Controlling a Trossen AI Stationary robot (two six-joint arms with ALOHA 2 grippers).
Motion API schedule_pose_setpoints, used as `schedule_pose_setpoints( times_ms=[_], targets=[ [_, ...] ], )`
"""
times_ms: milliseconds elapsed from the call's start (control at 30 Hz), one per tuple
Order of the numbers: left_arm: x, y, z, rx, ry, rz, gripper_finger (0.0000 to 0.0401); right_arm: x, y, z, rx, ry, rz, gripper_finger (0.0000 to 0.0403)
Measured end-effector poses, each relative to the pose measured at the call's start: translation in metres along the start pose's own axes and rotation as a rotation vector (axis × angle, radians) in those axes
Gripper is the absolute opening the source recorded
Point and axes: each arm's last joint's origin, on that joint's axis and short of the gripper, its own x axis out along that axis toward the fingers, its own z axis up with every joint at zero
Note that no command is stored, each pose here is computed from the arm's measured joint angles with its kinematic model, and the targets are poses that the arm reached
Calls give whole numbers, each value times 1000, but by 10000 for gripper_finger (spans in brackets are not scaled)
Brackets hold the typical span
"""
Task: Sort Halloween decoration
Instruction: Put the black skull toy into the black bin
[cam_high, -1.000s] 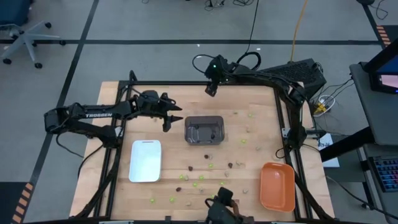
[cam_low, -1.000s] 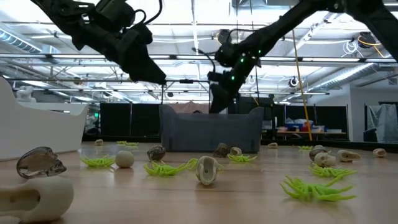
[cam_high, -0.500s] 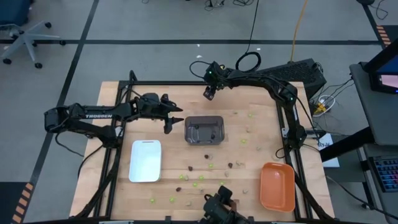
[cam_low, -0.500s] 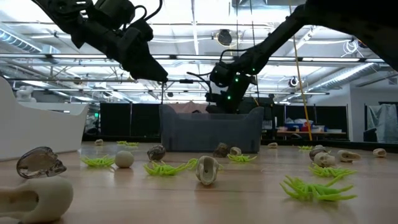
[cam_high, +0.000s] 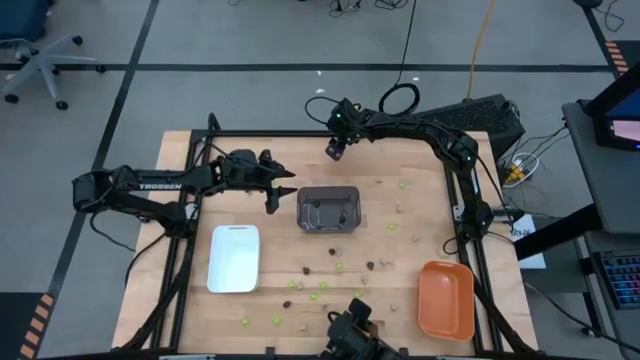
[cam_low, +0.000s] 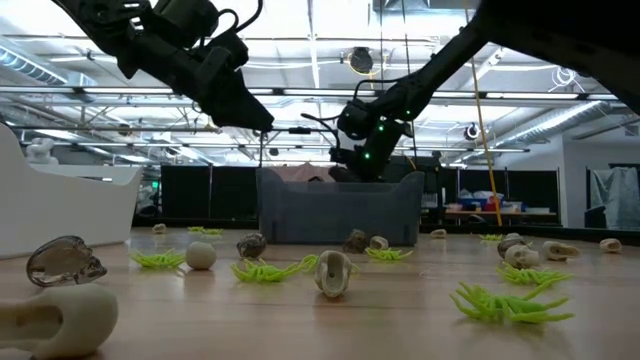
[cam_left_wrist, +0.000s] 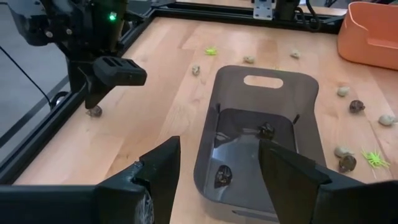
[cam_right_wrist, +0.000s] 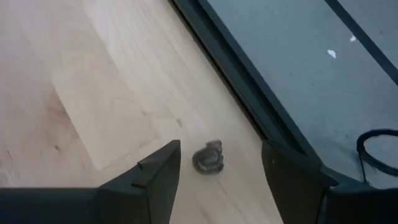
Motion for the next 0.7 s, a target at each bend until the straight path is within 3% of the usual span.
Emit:
schedule_pose_setpoints(
  times_ms=[500,700],
  targets=[
    [1,-6,2,-11,-14,-14,215,11,-1,-6,-73,17,32,210],
    [1,-7,2,-12,-15,-13,215,29,1,-17,-90,55,62,210]
  ],
)
